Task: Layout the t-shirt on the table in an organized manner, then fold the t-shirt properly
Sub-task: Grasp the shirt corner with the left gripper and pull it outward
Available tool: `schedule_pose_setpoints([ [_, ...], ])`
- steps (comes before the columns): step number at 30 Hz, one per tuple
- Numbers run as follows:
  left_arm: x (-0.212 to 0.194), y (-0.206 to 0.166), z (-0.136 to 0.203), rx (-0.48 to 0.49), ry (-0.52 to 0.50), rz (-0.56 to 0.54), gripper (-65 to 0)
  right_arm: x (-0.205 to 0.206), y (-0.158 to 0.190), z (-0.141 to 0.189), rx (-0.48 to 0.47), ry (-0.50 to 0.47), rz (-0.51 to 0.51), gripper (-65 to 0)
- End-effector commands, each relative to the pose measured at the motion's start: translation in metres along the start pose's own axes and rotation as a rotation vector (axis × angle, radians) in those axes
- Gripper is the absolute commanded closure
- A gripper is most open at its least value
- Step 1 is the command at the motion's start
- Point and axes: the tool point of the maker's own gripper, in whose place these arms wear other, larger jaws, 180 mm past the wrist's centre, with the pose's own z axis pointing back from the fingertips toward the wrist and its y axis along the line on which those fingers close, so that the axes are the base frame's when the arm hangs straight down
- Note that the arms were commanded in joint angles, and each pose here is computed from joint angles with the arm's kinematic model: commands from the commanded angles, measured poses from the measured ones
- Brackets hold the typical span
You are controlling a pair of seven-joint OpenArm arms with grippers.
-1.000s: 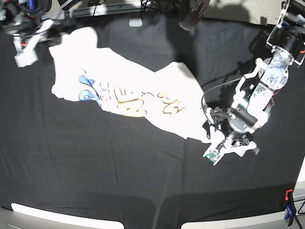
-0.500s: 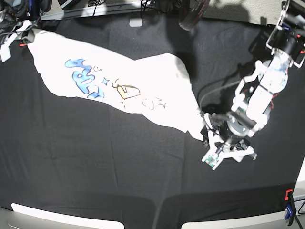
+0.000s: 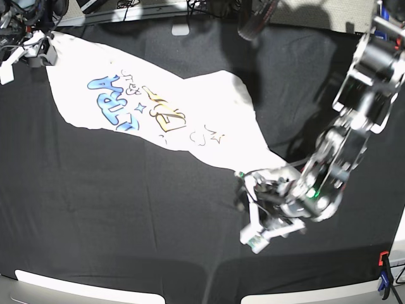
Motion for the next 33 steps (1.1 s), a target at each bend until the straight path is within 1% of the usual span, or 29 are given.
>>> schedule_pose_setpoints([
  [1,0.0,0.01,0.001,0.005,0.026,-0.007,-32.9,0.01,0.0,0.005,0.003,-0.024,0.025,-27.8],
  [3,-0.028,0.01,-0.007,-0.028,0.133,-0.012,-32.9,0.01,0.0,0.005,0.003,-0.023,0.025,-27.8],
  [4,-0.038,0.012,-0.008,-0.033,0.168,-0.013,-32.9,0.01,0.0,0.005,0.003,-0.024,0.025,-27.8],
  [6,-0.049,0.017,-0.009,-0.021,0.207,-0.014,-32.9,0.011,0.0,0.005,0.003,-0.03,0.026,-27.8],
  [7,-0.054,0.023,-0.007,0.001,0.226,-0.028,-32.9,0.012,0.0,0.005,0.004,-0.032,0.026,-27.8],
  [10,-0.061,0.033,-0.002,0.041,0.282,-0.052,-32.5,0.018,0.005,0.005,0.033,-0.063,0.013,-27.8],
  [12,-0.068,0.035,0.001,0.045,0.327,-0.051,-29.2,0.023,0.01,0.005,0.06,-0.089,0.001,-27.8],
  [14,-0.077,0.034,0.003,0.043,0.378,-0.05,-22.5,0.029,0.013,0.005,0.078,-0.112,-0.006,-27.8],
  [16,-0.084,0.029,0.006,0.012,0.413,-0.043,-16.5,0.033,0.013,0.004,0.08,-0.122,-0.004,-27.8],
  [17,-0.085,0.025,0.006,-0.013,0.419,-0.035,-15.3,0.035,0.013,0.004,0.08,-0.128,-0.003,-27.8],
  [19,-0.084,0.02,0.007,-0.044,0.41,-0.013,-15.4,0.038,0.014,0.003,0.081,-0.138,-0.002,-27.8],
  [22,-0.082,0.017,0.006,-0.057,0.4,-0.007,-15.1,0.042,0.014,0.002,0.083,-0.148,0.001,-27.8],
  [23,-0.081,0.017,0.006,-0.059,0.396,-0.006,-12.4,0.043,0.014,0.002,0.083,-0.151,0.001,-27.8],
  [25,-0.081,0.017,0.006,-0.057,0.396,-0.01,0.0,0.045,0.014,0.002,0.083,-0.156,0.002,-27.8],
  [28,-0.08,0.02,0.006,-0.051,0.385,-0.01,0.0,0.047,0.014,0.001,0.083,-0.165,0.003,-27.8],
  [30,-0.071,0.029,0.009,-0.024,0.32,-0.008,0.0,0.048,0.014,0.001,0.084,-0.166,0.003,-27.8],
  [33,-0.055,0.057,0.026,0.092,0.227,0.047,0.0,0.048,0.014,0.001,0.084,-0.166,0.002,-27.8],
])
